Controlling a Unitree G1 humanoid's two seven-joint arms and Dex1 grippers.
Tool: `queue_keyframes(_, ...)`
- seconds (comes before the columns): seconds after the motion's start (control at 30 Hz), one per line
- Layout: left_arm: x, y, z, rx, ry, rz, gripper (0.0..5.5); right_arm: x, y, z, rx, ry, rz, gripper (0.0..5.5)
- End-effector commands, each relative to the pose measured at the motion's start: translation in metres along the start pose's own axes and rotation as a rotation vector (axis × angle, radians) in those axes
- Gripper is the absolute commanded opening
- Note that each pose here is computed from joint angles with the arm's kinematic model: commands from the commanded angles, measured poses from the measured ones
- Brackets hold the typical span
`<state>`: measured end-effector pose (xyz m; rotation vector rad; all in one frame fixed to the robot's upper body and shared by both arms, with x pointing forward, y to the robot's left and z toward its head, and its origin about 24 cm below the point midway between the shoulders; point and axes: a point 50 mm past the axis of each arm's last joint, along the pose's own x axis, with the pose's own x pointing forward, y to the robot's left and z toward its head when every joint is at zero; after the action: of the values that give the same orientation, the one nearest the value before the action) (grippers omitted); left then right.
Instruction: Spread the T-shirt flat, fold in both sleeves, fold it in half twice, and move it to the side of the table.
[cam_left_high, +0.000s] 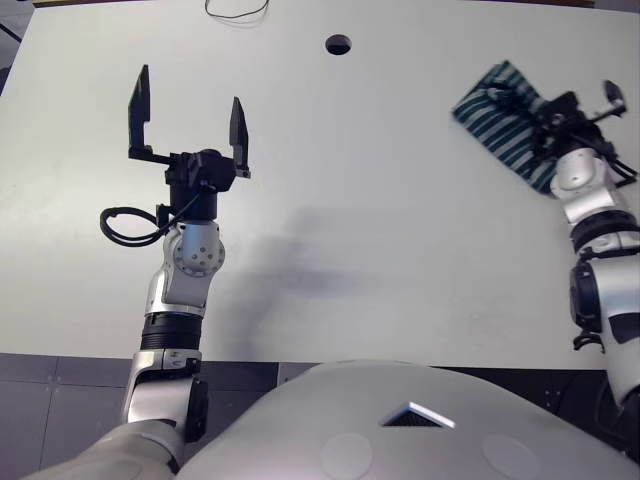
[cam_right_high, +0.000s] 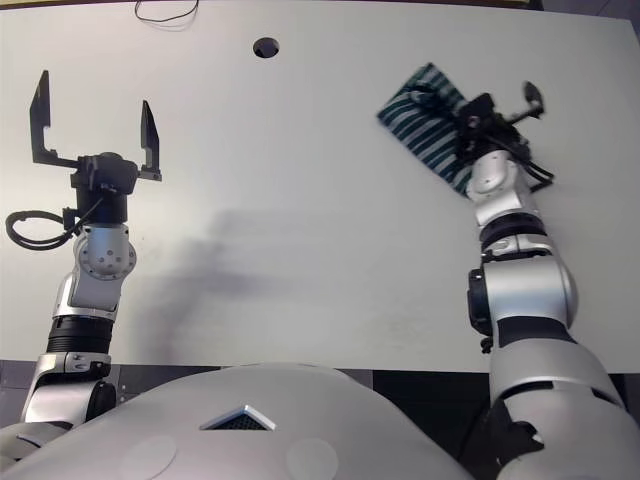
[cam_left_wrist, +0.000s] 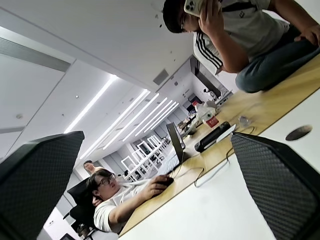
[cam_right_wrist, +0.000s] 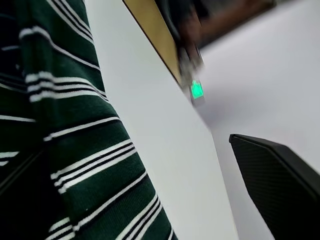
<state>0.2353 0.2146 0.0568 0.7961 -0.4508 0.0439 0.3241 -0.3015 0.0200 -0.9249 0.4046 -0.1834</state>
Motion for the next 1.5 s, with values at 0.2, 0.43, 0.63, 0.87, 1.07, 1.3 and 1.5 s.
queue_keyframes(0.2, -0.017, 0.014, -0.006, 0.024, 0.048, 0.078, 5.5, -0.013, -0.02, -0.061, 0.618, 0.388, -0.166, 5.33)
queue_keyframes(0.43, -0.022, 0.018, -0.004, 0.014, 0.054, 0.119, 5.5, 0.003, -0.056, 0.008, 0.912, -0.074, -0.312, 5.33)
queue_keyframes(0.63, -0.013, 0.015, 0.008, -0.086, 0.017, 0.184, 5.5, -0.067, 0.012, 0.152, 0.743, -0.836, 0.046, 5.33)
queue_keyframes(0.87, -0.001, -0.002, 0.021, -0.346, 0.012, 0.26, 5.5, -0.126, 0.082, 0.18, 0.607, -0.938, 0.289, 5.33)
queue_keyframes(1.07, 0.024, -0.048, 0.034, -0.645, 0.082, 0.207, 5.5, -0.128, 0.093, 0.158, 0.709, -0.81, 0.199, 5.33)
queue_keyframes(1.3, 0.025, -0.08, 0.048, -0.681, 0.08, 0.117, 5.5, -0.122, 0.089, 0.141, 0.768, -0.739, 0.1, 5.33)
queue_keyframes(1.5, 0.026, -0.088, 0.05, -0.684, 0.061, 0.106, 4.74, -0.12, 0.081, 0.142, 0.765, -0.75, 0.043, 5.37)
